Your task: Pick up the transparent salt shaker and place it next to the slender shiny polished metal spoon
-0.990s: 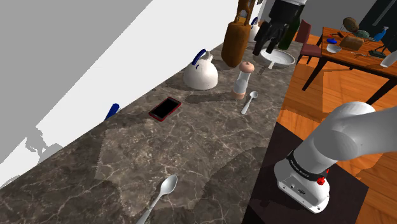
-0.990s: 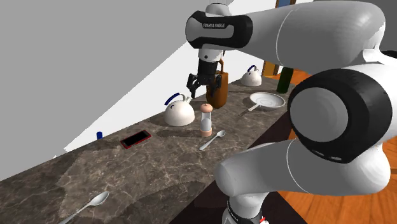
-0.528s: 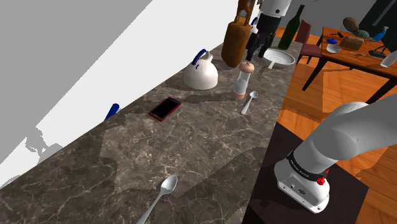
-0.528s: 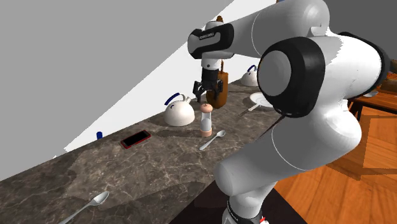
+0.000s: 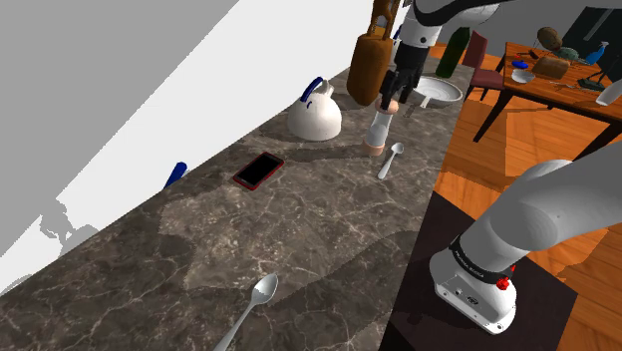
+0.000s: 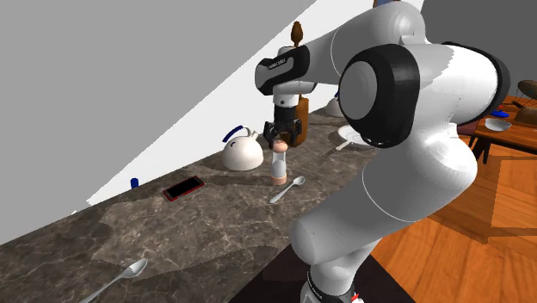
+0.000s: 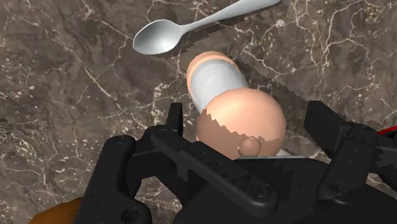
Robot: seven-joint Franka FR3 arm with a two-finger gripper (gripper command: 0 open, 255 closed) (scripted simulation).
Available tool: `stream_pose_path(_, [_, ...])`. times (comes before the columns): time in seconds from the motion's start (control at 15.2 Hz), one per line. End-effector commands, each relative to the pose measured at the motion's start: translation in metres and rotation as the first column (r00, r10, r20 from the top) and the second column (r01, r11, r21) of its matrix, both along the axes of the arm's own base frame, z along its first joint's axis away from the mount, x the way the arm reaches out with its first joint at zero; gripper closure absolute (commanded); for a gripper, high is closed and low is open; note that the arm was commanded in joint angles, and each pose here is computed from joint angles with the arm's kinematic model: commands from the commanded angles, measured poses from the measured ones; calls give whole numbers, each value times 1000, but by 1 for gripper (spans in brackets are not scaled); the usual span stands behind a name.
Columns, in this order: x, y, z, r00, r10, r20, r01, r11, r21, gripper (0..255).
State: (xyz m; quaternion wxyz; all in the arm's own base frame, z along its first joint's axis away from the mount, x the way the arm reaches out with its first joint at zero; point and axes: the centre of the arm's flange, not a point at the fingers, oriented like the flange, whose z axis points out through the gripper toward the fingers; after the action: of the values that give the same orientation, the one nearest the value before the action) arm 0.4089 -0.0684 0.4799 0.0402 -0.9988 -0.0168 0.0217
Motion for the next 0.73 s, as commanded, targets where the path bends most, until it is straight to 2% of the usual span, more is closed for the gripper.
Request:
stream_pose_path(0.0, [0,1,-8,1000,0,0,0,1000,0,0])
stream_pose_path(0.46, [0,1,-8,1000,0,0,0,1000,0,0])
stream_pose_path(0.53, [0,1,-8,1000,0,0,0,1000,0,255])
stream_pose_path(0.66, [0,1,-8,1000,0,0,0,1000,0,255])
